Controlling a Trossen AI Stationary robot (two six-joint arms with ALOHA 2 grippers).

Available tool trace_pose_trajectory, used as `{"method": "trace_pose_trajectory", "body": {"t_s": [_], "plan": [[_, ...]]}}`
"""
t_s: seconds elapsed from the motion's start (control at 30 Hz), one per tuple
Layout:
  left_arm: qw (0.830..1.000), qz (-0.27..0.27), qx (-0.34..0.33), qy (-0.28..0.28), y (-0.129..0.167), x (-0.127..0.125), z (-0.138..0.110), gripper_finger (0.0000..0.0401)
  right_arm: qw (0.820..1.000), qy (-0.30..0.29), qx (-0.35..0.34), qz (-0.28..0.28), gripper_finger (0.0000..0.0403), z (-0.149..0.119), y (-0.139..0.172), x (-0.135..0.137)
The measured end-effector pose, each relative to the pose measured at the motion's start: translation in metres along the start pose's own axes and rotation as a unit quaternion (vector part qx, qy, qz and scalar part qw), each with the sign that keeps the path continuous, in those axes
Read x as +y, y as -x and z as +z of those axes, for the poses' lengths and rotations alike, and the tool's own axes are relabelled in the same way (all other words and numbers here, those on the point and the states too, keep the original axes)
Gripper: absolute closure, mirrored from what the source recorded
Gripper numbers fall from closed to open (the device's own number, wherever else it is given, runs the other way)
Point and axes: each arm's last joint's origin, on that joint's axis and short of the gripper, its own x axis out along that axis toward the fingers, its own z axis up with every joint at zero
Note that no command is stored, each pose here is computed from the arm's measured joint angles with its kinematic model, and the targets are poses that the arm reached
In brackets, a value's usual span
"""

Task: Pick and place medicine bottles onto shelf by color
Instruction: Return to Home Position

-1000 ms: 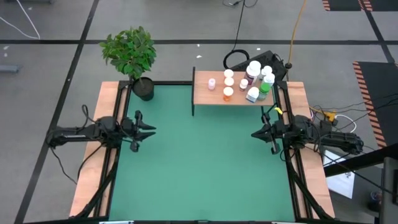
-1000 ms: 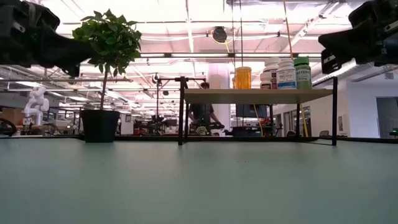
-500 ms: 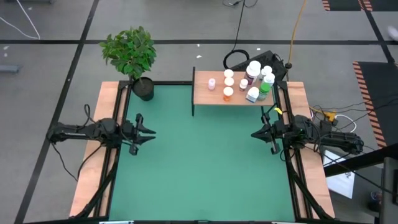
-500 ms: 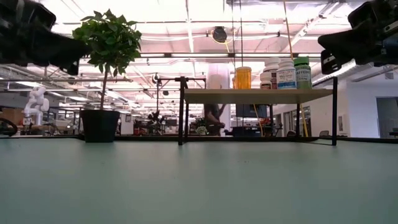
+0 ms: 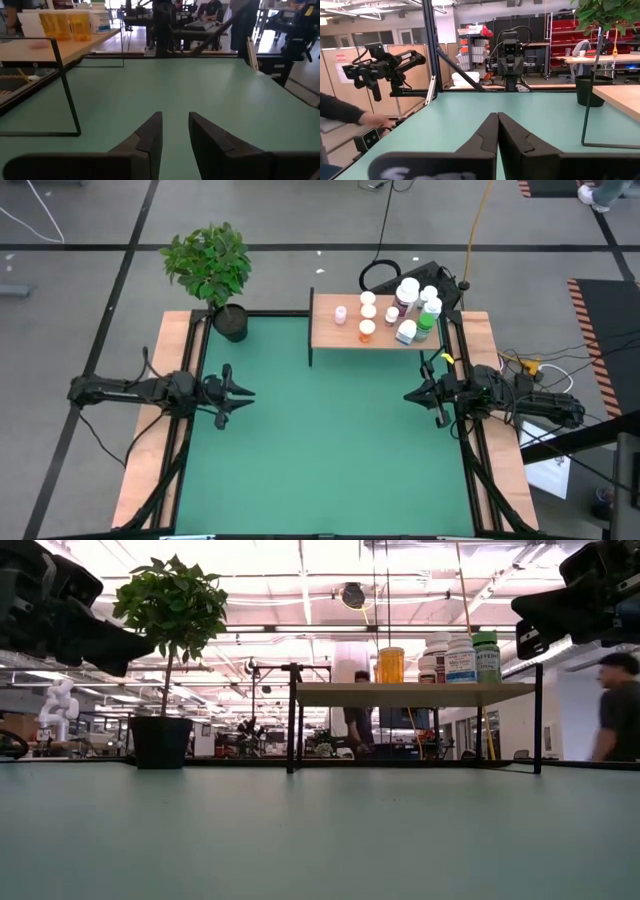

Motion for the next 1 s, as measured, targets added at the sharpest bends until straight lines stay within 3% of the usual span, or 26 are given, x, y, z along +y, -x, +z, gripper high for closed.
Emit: {"method": "trace_pose_trajectory", "body": {"t_s": [1.0], "plan": [[1.000, 0.001, 0.003, 0.006, -0.0004, 0.0000, -0.0008, 0.0304, 1.000, 0.000, 0.001, 0.000, 0.0403, -0.0001, 0.0000, 0.0000]]}}
